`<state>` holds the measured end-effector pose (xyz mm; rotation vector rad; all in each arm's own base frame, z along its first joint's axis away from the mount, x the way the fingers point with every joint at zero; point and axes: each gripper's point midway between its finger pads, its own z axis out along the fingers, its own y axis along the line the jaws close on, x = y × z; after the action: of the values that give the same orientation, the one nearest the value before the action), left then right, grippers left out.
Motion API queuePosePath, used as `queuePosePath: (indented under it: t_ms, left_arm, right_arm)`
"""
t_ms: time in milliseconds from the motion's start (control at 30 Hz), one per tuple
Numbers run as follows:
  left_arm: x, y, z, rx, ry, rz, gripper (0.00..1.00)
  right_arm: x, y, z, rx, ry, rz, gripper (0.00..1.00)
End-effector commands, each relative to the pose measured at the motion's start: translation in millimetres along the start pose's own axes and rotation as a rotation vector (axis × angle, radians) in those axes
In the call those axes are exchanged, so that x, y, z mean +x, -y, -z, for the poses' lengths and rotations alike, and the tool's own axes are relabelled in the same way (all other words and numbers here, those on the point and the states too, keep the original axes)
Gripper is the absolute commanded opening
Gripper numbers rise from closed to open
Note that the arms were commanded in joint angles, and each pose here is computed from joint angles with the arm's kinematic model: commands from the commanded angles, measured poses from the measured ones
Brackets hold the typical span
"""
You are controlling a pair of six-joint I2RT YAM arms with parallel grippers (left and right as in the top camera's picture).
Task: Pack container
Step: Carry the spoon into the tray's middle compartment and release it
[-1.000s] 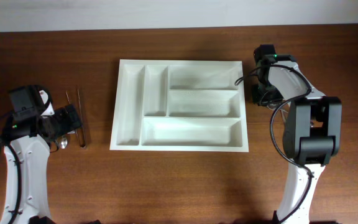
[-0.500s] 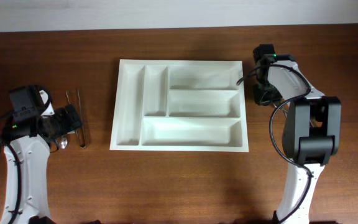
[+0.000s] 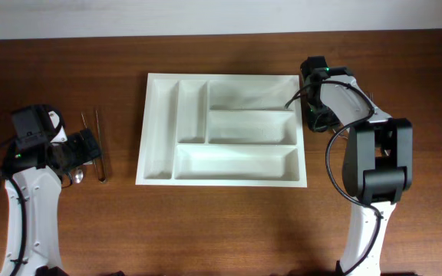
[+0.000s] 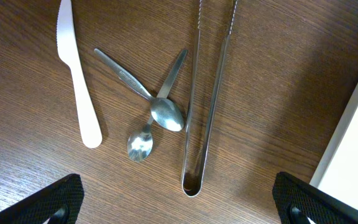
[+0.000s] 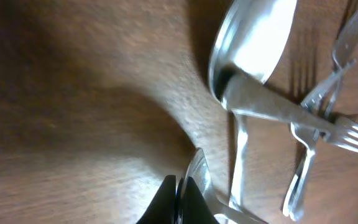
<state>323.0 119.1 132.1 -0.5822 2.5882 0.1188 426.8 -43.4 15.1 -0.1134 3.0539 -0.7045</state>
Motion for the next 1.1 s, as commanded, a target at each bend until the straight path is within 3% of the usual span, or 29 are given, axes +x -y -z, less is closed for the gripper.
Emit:
queuePosePath:
  t_ms: [0, 267, 500, 1067]
  left_arm:
    - [-8.9, 1.4, 3.3, 0.014, 0.021, -0.007, 0.99]
    - [-8.9, 1.4, 3.3, 0.014, 0.021, -0.007, 0.99]
    - [-8.9, 1.5, 3.3, 0.014, 0.021, -0.007, 0.99]
    - [-8.9, 1.3, 3.3, 0.014, 0.021, -0.007, 0.99]
  right_arm:
    - [2.4, 9.9, 0.0, 0.069, -0.014, -0.005, 0.04]
    - [10.7, 8.9, 7.9, 0.085, -0.037, 0.0, 0.04]
    - [2.8, 1.9, 40.3, 0.091, 0.044, -0.007, 0.04]
    - [-0.8, -4.0, 179.0, 0.069, 0.384, -0.023, 0.04]
